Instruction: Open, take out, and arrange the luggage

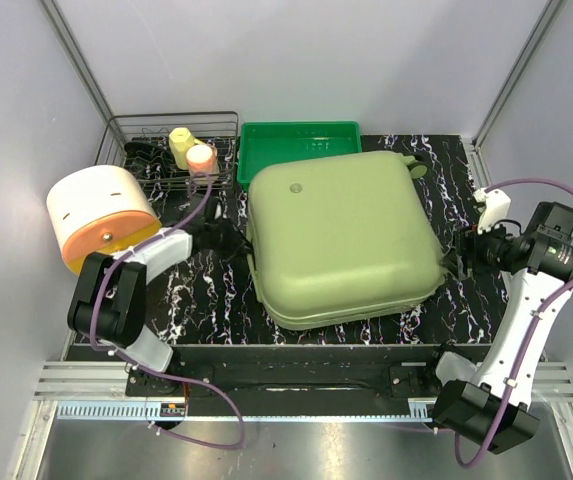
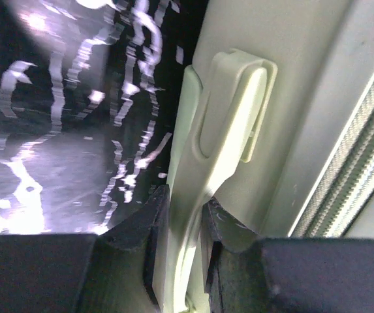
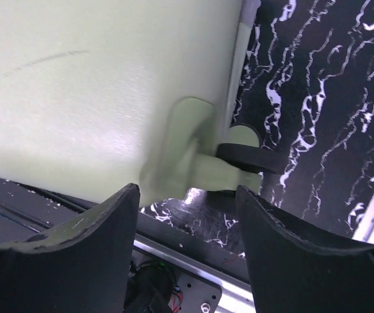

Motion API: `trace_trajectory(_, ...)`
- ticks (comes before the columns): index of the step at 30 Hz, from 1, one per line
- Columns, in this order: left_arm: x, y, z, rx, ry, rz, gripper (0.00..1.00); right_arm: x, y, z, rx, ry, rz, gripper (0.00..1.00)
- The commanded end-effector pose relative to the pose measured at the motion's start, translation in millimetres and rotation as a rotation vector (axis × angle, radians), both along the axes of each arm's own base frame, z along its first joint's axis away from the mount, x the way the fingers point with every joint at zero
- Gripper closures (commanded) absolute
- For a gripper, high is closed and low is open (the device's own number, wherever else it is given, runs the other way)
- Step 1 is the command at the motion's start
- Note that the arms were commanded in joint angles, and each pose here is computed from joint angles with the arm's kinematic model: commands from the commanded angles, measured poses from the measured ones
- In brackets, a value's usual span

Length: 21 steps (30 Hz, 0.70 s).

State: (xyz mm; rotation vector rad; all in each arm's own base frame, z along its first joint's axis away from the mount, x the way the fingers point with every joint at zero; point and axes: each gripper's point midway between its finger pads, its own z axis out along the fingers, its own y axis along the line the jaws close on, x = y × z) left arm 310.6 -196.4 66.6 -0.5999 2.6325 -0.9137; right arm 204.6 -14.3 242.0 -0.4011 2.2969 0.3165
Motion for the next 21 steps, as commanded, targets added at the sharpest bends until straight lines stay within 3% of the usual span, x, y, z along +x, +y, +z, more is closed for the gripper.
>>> trace_trajectory(1,5.4,50.3,1.5,0.065,0.034,0.139,1.00,2.1,14.0,1.3,0.056,-0.049,0.065,0.30)
trace_trajectory(13,-23.9,100.2,-0.6,0.132,0.069,0.226,1.00,-18.3,5.5,-44.2,-0.037,0.054,0.122,0.32)
trace_trajectory(21,-67.9,119.4,-4.9,0.162,0.178,0.285,1.00,-42.0,20.0,-74.3,-0.097,0.024,0.303,0.39)
